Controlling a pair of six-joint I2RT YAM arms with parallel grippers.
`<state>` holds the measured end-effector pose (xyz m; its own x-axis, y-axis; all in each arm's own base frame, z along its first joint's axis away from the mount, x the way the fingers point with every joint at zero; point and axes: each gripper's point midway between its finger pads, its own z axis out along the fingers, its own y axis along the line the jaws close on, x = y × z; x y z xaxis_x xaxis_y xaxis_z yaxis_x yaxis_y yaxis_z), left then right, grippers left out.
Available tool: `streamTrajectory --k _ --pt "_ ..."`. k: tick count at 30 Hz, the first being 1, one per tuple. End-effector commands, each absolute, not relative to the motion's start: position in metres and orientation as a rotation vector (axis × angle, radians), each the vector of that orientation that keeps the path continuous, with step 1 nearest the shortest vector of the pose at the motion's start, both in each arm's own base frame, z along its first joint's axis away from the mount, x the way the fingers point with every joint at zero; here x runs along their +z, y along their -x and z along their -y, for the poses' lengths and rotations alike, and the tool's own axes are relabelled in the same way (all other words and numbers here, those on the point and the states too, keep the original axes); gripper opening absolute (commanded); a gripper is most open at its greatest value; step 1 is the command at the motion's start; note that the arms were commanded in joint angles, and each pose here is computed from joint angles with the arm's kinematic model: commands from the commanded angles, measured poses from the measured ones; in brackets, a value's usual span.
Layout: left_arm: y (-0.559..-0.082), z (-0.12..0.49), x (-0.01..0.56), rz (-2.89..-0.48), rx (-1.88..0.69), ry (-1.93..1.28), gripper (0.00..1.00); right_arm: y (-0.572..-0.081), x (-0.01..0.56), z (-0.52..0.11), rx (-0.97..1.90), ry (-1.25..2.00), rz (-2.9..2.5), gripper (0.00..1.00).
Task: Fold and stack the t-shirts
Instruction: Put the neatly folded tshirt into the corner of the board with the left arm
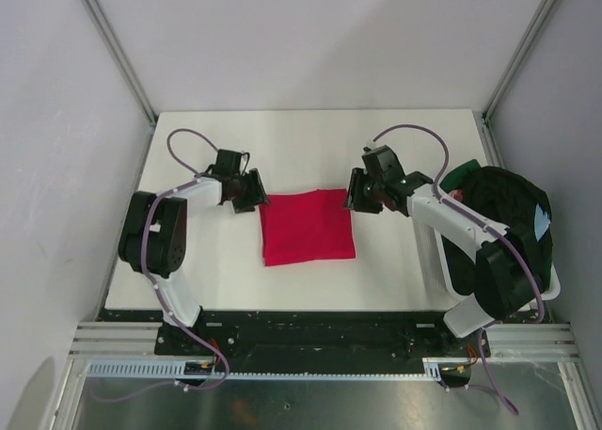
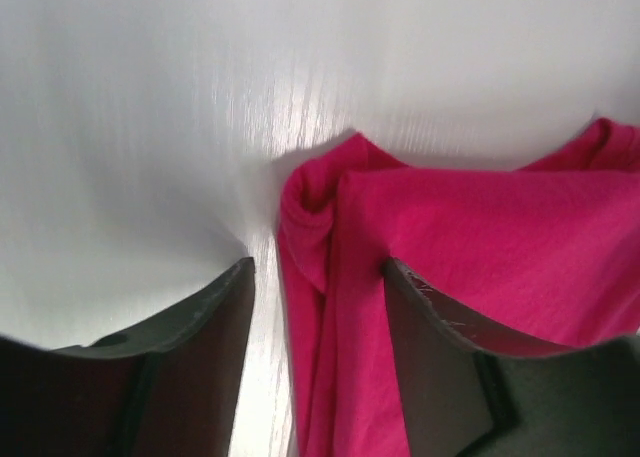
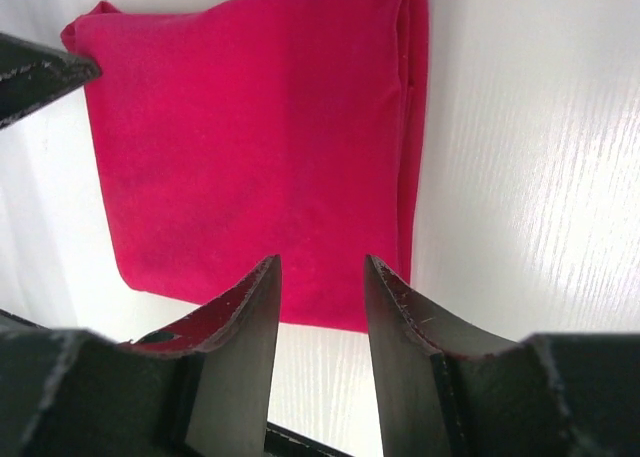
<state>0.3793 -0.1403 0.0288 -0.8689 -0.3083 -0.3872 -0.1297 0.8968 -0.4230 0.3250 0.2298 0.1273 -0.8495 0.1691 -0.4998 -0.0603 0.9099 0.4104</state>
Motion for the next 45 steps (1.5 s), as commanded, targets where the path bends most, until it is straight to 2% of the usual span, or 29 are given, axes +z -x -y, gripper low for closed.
streamTrajectory --k 1,10,15,27,45 --pt "-0.399 0.140 0.030 -2.579 -0.495 0.250 0.55 -0.317 0.143 -0.229 0.559 -0.090 -2.485 0.43" --pt "-0.398 0.130 0.027 -2.585 -0.356 0.252 0.19 -0.314 0.151 -0.229 0.575 -0.087 -2.463 0.42" --pt "-0.419 0.105 0.050 -2.525 -0.151 0.245 0.02 -0.312 0.156 -0.228 0.584 -0.082 -2.456 0.41" --pt "-0.497 0.039 0.087 -2.391 0.249 0.238 0.00 -0.302 0.165 -0.222 0.574 -0.044 -2.452 0.40" --pt "-0.591 -0.107 0.122 -2.216 0.575 0.352 0.00 -0.285 0.166 -0.217 0.557 0.041 -2.486 0.40"
